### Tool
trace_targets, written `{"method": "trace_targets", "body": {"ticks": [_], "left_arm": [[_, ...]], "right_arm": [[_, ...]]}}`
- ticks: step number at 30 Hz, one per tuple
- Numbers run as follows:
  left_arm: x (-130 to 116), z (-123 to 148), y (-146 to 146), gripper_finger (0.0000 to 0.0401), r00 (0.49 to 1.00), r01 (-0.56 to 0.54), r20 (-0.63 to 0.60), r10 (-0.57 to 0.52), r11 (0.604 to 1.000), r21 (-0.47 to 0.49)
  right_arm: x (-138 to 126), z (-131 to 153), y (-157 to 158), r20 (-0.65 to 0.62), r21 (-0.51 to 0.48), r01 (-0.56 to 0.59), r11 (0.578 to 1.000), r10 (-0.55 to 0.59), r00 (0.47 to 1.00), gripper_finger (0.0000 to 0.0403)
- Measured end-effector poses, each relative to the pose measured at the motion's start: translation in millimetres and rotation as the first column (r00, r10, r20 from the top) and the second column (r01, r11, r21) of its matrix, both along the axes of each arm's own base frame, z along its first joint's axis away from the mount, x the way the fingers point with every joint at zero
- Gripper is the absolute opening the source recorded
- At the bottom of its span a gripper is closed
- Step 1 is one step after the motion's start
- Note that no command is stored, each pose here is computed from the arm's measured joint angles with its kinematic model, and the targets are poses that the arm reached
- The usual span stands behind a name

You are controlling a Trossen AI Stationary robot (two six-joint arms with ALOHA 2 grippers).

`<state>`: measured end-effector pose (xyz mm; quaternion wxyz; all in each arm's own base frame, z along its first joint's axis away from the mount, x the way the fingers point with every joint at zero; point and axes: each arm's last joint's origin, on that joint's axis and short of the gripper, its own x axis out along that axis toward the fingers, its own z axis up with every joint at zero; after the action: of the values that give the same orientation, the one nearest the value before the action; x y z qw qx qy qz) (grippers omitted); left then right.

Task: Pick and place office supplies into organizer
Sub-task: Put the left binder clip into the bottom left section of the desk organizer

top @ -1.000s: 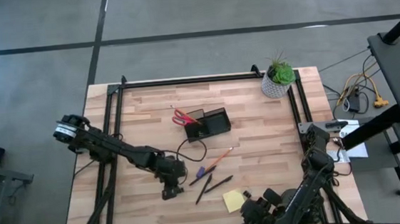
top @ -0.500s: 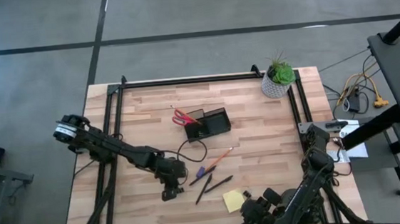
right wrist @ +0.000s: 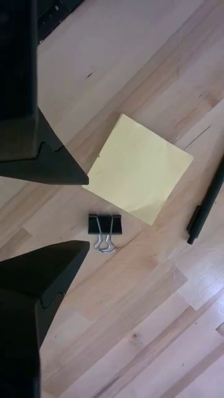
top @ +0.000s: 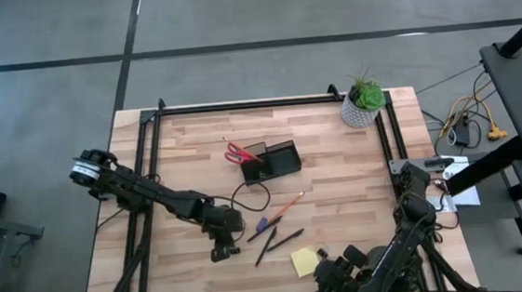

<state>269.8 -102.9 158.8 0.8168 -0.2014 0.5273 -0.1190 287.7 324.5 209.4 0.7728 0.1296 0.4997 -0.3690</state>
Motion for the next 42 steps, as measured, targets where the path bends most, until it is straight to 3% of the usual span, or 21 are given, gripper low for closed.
{"method": "trace_targets", "body": {"ticks": [13,20,24,27,30,42], "left_arm": [[7.9,12.1,0.2,0.0000,0.996,-0.042,0.081,0.036,0.997,0.072],[7.8,49.1,10.8,0.0000,0.987,-0.103,0.148,0.066,0.962,0.252],[8.0,63.7,18.7,0.0000,0.984,-0.085,0.171,0.049,0.974,0.208],[7.3,52.9,21.3,0.0000,0.995,-0.031,0.102,0.017,0.990,0.135],[9.4,36.9,20.4,0.0003,0.999,-0.019,0.043,0.013,0.990,0.142],[19.9,15.7,18.9,0.0132,0.999,0.031,0.007,-0.032,0.993,0.115]], "right_arm": [[0.0,0.0,0.0,0.000,0.000,0.000,1.000,0.000,1.000,0.0151],[0.0,-0.1,0.0,0.010,0.005,0.021,1.000,-0.021,1.000,0.0150],[-0.1,-0.6,-0.2,0.014,0.003,0.024,1.000,-0.024,1.000,0.0150],[0.6,-1.6,-1.3,0.010,-0.002,0.024,1.000,-0.024,1.000,0.0150],[0.8,-3.1,-2.3,0.009,-0.010,0.025,1.000,-0.025,1.000,0.0150],[1.2,-4.1,-3.1,0.021,-0.012,0.042,0.999,-0.042,0.999,0.0150]]}}
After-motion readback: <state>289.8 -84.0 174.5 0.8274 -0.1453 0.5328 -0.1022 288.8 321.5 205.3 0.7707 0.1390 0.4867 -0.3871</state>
